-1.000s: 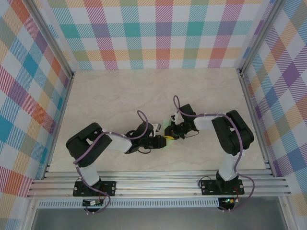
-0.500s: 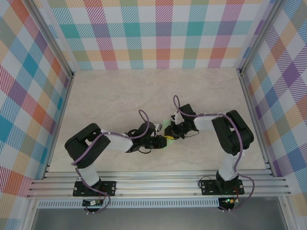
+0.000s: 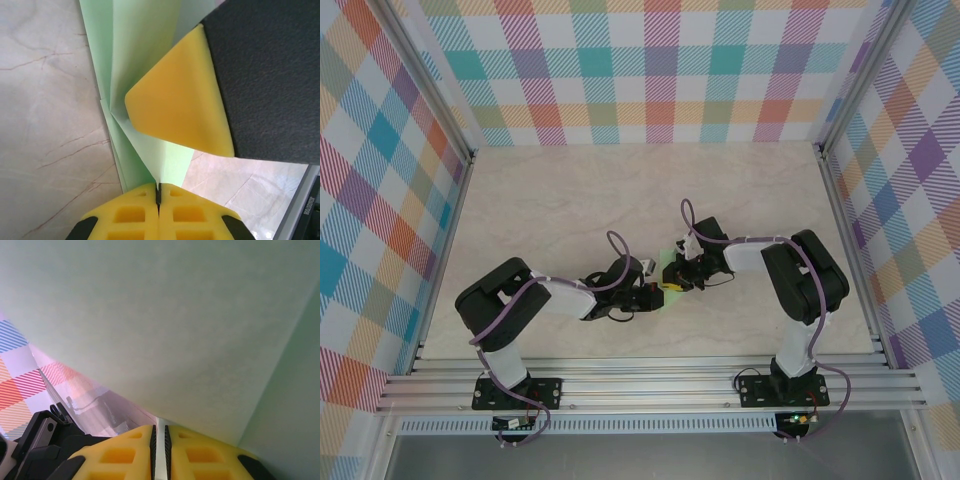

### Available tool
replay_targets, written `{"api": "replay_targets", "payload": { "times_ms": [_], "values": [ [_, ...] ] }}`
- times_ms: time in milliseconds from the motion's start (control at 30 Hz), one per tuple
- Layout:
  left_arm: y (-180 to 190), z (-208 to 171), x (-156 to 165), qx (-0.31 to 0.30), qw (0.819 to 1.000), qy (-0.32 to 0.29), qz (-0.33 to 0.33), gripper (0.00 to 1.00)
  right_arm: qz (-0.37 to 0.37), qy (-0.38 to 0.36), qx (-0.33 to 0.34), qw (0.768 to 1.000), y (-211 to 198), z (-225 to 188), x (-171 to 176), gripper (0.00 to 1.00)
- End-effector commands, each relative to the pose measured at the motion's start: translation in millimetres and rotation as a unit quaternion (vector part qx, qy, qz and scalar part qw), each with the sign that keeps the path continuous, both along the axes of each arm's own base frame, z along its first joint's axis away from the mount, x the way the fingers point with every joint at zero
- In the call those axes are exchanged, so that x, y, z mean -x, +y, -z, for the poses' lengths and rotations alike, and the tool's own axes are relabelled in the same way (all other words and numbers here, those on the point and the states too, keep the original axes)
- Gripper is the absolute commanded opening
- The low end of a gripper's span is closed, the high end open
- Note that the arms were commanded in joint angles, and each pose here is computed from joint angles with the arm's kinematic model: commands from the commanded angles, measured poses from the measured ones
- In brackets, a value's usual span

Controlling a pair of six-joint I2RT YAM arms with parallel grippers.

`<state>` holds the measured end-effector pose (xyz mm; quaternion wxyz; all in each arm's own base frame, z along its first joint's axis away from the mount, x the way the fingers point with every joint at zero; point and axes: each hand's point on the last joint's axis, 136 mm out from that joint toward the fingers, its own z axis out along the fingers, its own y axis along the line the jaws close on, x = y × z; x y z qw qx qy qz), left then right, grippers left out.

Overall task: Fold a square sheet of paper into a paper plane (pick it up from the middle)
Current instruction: Fourth fold the wing at the center of the table.

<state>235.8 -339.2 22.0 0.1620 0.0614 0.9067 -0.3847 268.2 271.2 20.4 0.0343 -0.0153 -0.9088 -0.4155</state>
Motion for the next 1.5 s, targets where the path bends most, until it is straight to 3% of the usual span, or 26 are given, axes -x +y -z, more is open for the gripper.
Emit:
{"api": "replay_targets", "payload": {
  "times_ms": [0,467,767,933,1467],
  "values": [
    [12.8,14.5,12.1,-0.009,0.999,0.034,-0.004,0.0,0.007,0.002,0.022,1.0,-3.6,11.5,-3.3,0.16],
    [19.2,7.8,17.6,-0.026,0.999,0.029,0.002,0.15,0.01,0.002,0.028,1.0,-5.3,14.3,-3.7,0.16],
    [29.6,15.2,17.3,-0.05,0.998,0.033,-0.019,0.01,0.01,0.005,0.034,0.999,-6.9,17.4,-2.8,0.16],
    [37.6,20.6,18.7,-0.056,0.996,0.046,-0.043,0.0,0.01,0.005,0.034,0.999,-6.5,17.3,-3.0,0.16],
    [42.5,-8.9,28.3,-0.039,0.998,0.034,-0.031,0.16,0.012,0.006,0.038,0.999,-7.4,18.6,-3.6,0.15]
  ]
}}
